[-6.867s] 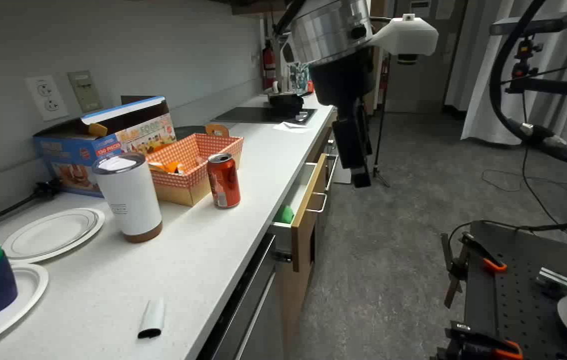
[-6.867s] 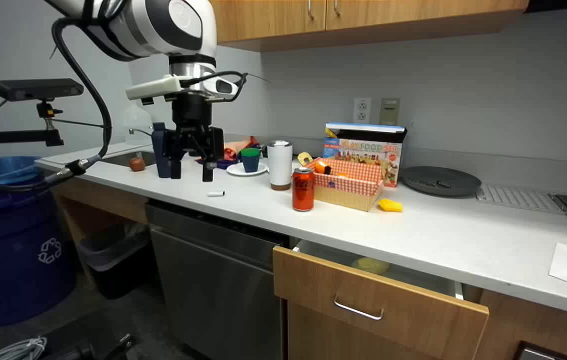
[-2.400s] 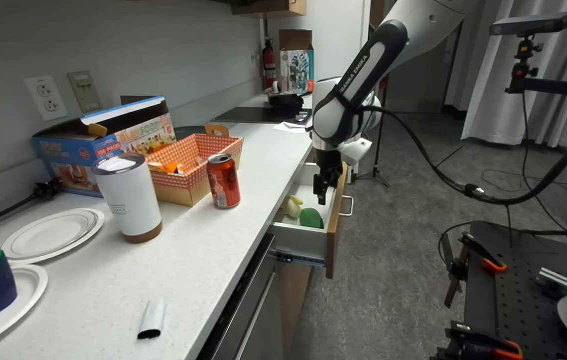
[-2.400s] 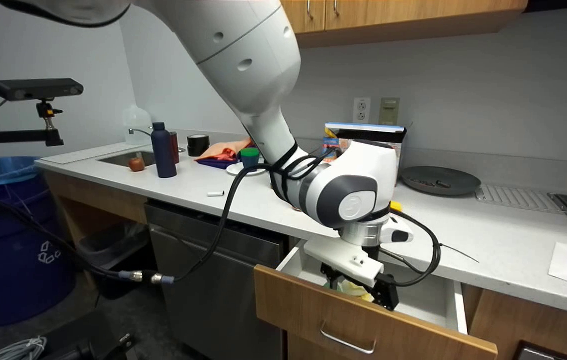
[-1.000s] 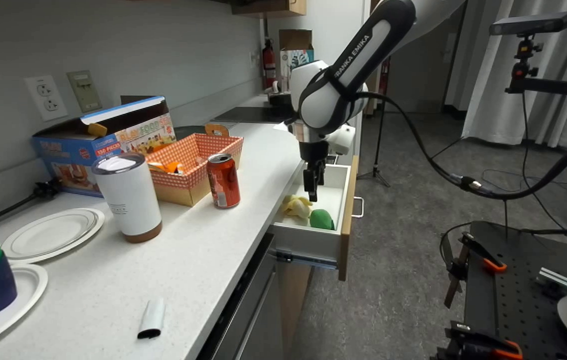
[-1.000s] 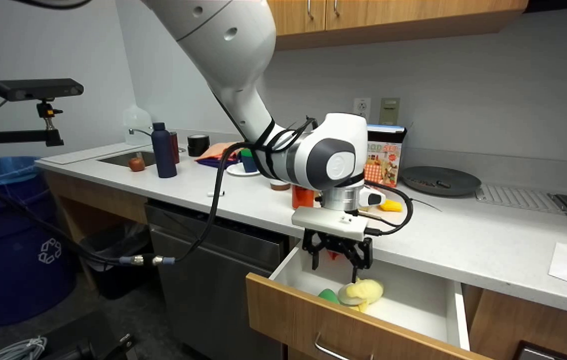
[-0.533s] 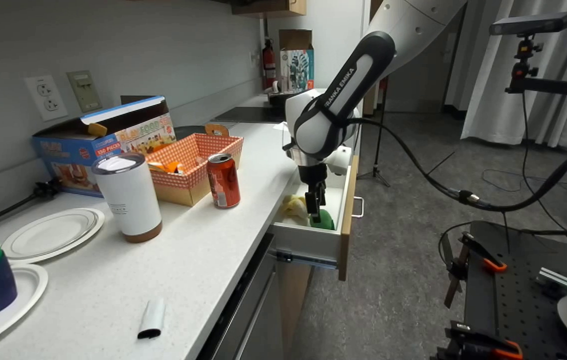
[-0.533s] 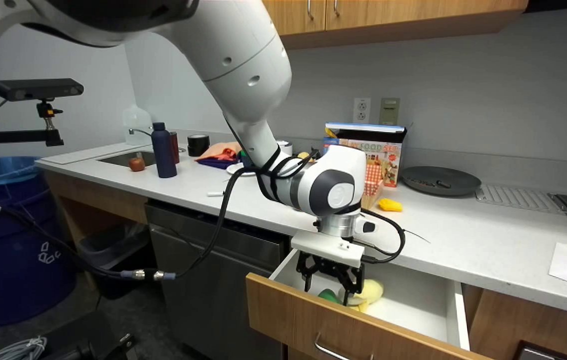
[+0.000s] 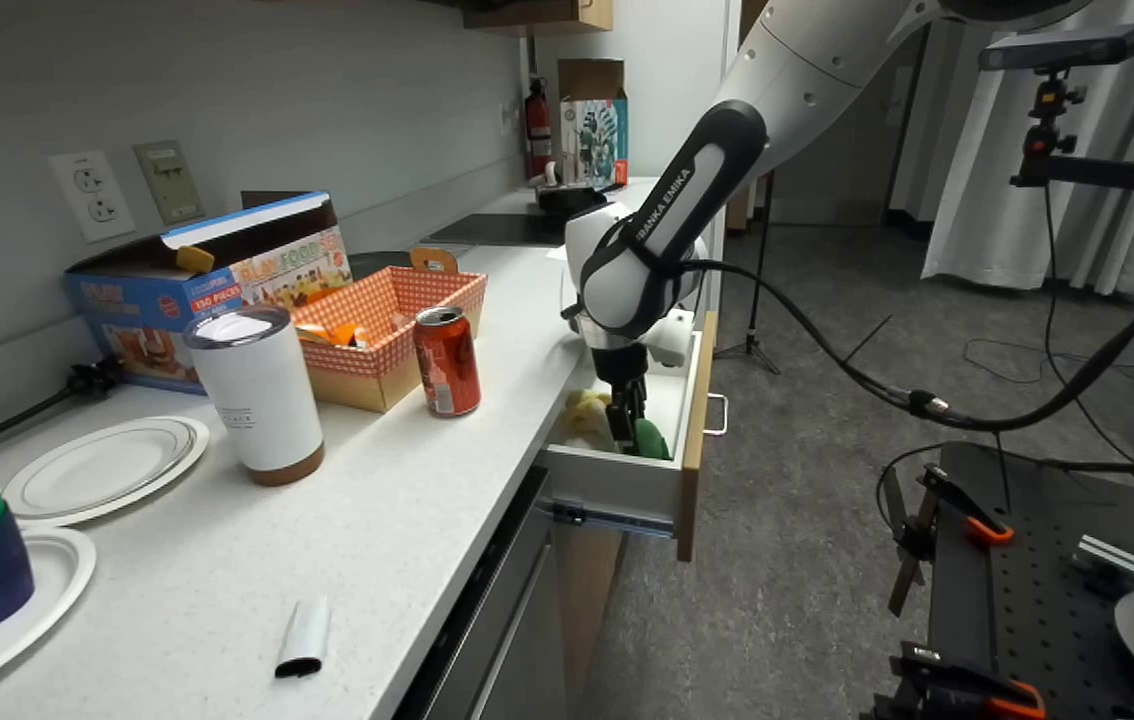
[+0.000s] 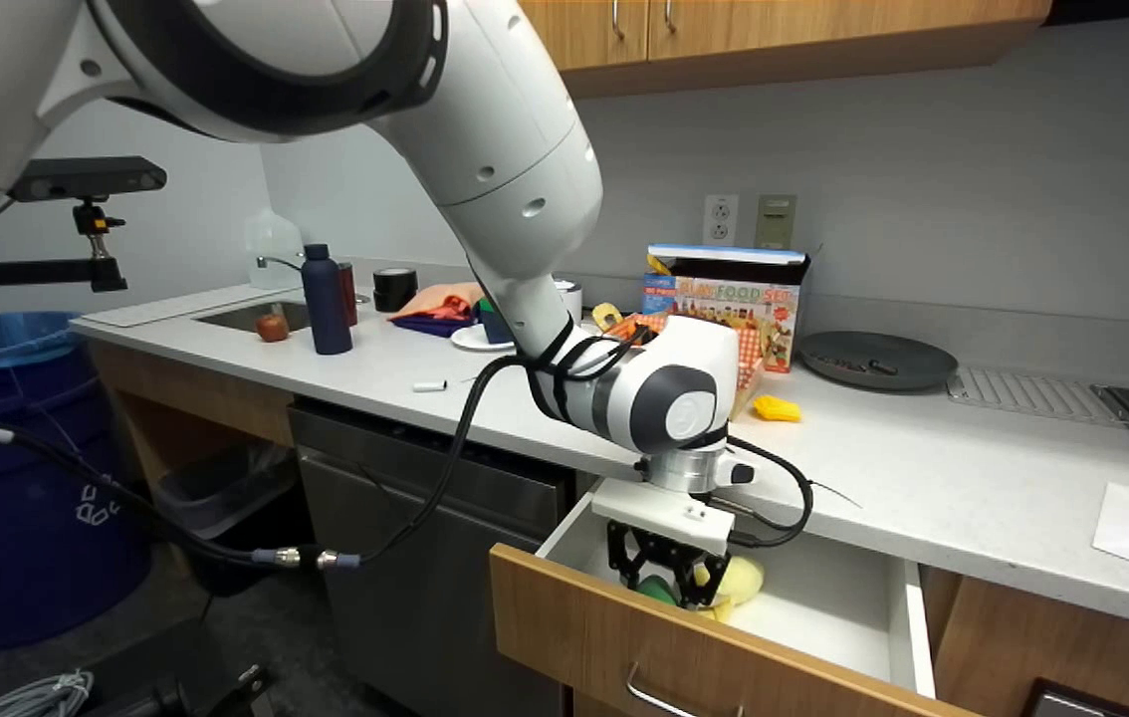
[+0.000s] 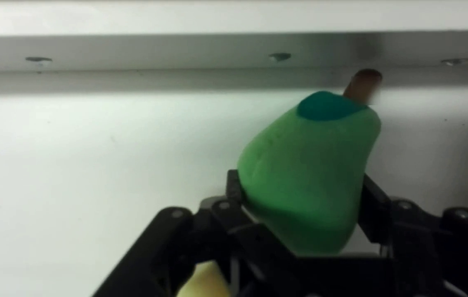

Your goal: Open the drawer, remove all the objects and put them in the box, and then close the drawer

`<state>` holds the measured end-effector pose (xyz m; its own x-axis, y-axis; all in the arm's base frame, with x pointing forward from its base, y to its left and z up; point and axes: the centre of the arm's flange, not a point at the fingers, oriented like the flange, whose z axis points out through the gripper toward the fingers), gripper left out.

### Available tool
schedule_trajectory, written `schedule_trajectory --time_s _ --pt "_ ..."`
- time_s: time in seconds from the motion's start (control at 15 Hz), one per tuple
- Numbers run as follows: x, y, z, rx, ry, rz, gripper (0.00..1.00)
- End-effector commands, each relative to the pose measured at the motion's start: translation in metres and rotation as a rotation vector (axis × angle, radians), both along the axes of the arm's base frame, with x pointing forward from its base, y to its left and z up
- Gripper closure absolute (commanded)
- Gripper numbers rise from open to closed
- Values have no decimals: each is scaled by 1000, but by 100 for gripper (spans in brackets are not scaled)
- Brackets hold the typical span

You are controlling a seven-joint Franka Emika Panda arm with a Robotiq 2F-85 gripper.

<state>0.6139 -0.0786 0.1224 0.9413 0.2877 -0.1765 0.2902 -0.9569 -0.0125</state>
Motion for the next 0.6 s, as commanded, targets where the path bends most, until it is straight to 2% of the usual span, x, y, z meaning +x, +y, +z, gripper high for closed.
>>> schedule_trajectory --time_s 0.0,0.33,0.4,0.53 --pt "8 -8 6 3 16 -14 67" --pt "-12 -8 52 -42 59 -50 97" --pt "-14 -9 67 -51 61 -58 94" --pt "-16 -11 101 -68 49 -79 97"
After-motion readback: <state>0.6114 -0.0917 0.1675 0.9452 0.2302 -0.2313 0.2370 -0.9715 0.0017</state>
